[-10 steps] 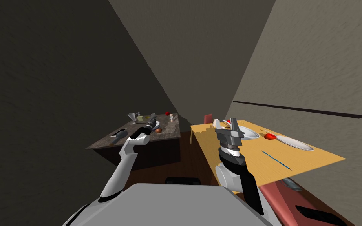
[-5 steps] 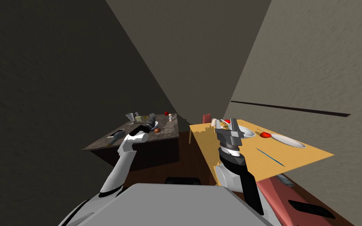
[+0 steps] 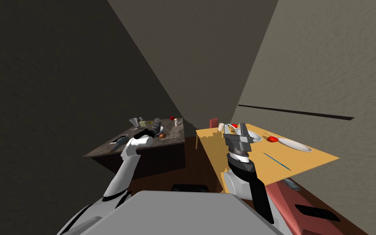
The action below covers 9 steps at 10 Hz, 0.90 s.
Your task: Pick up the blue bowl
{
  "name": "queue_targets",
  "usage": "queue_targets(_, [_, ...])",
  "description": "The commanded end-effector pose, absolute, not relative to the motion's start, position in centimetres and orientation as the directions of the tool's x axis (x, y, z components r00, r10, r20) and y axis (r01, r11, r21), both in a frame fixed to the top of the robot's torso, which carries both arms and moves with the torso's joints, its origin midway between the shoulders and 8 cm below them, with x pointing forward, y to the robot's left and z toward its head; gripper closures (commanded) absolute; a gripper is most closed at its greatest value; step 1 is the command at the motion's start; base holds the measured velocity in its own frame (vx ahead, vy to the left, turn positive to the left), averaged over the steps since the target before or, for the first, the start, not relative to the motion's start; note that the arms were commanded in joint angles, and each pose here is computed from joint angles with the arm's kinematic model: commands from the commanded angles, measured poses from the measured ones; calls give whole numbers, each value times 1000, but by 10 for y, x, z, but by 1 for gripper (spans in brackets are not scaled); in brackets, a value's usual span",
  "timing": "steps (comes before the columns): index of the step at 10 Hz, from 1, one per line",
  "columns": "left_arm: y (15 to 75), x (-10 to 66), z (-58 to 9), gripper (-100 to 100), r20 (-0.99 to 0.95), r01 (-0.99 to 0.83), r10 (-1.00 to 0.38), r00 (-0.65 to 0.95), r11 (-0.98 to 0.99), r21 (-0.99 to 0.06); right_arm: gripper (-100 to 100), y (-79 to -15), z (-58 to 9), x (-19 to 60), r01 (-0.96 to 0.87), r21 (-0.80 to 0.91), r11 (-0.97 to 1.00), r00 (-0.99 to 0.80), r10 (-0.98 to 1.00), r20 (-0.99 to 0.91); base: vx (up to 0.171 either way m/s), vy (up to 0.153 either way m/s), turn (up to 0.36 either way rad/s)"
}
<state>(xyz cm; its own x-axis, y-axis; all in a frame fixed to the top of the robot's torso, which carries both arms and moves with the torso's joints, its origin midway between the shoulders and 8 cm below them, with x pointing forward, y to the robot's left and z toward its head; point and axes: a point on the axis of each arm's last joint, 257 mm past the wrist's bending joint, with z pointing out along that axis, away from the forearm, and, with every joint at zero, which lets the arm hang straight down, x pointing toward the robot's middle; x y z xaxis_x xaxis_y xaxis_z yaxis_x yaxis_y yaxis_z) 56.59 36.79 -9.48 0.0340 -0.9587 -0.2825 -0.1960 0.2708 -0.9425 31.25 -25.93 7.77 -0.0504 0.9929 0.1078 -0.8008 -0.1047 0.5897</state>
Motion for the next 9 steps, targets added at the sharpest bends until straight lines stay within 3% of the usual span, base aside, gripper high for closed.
queue_targets(1, [378,566,-97,-100,-279,-234,-959,36,264,-936,0,-259,78,313,-801,590,-105,-50,993,108,-2,-16,-66])
queue_targets(9, [398,556,-124,-100,-264,-391,-964,21,235,-890,0,-259,78,313,-801,590,-105,-50,993,108,0,-6,-32])
